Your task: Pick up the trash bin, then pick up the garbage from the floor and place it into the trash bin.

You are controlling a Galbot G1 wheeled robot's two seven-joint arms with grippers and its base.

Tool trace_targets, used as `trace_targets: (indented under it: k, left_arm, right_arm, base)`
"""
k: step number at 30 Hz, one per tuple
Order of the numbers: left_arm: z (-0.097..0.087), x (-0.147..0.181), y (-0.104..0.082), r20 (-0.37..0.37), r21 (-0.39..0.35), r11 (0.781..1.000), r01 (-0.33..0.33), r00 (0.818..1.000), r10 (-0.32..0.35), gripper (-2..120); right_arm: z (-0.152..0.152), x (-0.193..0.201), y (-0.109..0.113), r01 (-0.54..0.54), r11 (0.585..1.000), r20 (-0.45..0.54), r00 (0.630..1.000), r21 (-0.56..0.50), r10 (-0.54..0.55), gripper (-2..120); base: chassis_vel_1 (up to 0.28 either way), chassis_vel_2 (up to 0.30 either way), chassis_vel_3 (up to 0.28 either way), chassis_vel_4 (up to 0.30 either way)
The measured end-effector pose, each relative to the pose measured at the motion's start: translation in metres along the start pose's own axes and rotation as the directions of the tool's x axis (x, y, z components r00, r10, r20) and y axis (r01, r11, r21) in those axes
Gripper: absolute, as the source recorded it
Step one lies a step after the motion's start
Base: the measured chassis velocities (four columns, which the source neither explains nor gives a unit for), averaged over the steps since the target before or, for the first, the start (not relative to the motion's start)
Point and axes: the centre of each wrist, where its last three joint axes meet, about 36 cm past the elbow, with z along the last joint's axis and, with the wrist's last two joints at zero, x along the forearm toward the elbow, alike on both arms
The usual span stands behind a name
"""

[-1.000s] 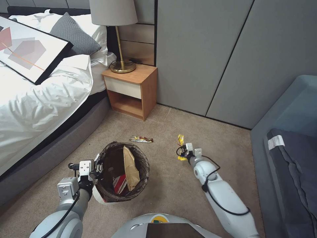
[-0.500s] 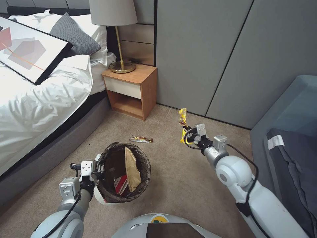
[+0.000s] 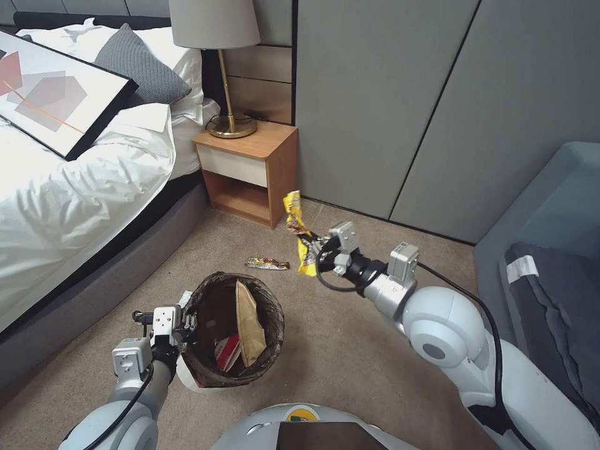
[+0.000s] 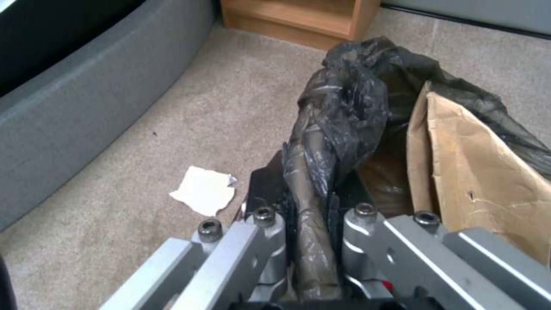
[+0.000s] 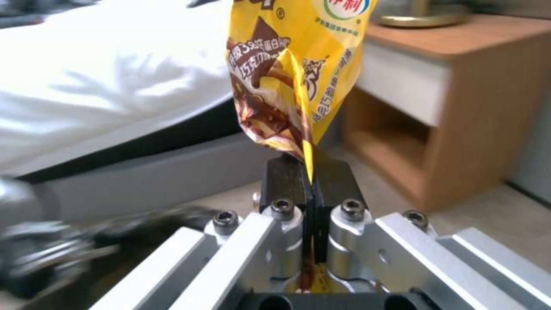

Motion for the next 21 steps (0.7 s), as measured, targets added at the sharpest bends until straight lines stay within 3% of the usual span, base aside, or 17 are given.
trace_targets:
  k: [6, 21]
  left_arm:
    - [0.0, 0.0, 0.0, -0.001, -0.003, 1.0, 0.001, 1.0, -0.001, 7]
    - [0.001, 0.0, -0.002, 0.002, -0.002, 1.0, -0.005, 1.0, 0.005, 7]
  right_arm:
    - [-0.001, 0.001, 0.019, 0.159, 0.987, -0.016, 0.987, 0.026, -0.159, 0]
    - [0.021, -0.007, 0.05, 0.306, 0.952, -0.113, 0.946, -0.01, -0.305, 0]
  base:
    - [0.0, 0.0, 0.0, 0.0]
    - [0.0, 0.0, 0.0, 0.0]
